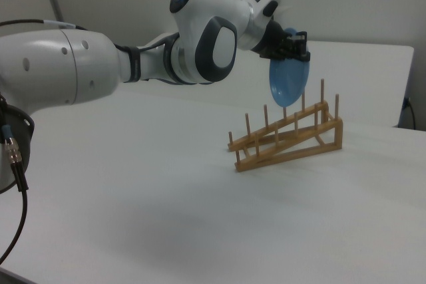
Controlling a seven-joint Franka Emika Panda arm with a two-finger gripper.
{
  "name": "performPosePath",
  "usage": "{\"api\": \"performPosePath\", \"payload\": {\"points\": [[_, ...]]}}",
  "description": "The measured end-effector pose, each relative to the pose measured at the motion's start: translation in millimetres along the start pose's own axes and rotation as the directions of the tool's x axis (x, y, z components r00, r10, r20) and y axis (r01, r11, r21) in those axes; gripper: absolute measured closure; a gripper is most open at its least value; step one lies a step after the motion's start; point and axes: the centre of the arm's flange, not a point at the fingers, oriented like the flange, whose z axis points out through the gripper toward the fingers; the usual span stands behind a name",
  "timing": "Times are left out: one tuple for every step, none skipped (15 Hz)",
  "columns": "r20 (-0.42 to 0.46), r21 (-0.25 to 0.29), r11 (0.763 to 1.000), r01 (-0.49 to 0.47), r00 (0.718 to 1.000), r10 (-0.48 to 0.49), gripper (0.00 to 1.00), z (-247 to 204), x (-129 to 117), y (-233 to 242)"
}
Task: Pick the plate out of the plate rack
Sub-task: 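Lift the gripped blue plate up out of the wooden rack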
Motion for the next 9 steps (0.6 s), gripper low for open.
{"api": "performPosePath", "payload": {"points": [[-0.004, 0.008, 0.999, -0.031, 1.0, 0.031, 0.93, -2, 2, 0], [-0.007, 0.016, 0.998, -0.068, 0.998, 0.068, 0.93, -3, 3, -2], [-0.008, 0.023, 0.994, -0.107, 0.994, 0.107, 0.93, -3, 5, -5], [-0.01, 0.03, 0.989, -0.147, 0.989, 0.148, 0.93, -4, 7, -10], [-0.011, 0.038, 0.981, -0.188, 0.982, 0.189, 0.93, -6, 10, -16], [-0.014, 0.05, 0.97, -0.238, 0.971, 0.239, 0.93, -8, 15, -26], [0.0, 0.061, 0.962, -0.267, 0.964, 0.267, 0.93, -9, 18, -36], [0.027, 0.067, 0.957, -0.282, 0.959, 0.281, 0.93, -8, 18, -44], [0.071, 0.073, 0.954, -0.292, 0.955, 0.287, 0.93, -6, 17, -53]]}}
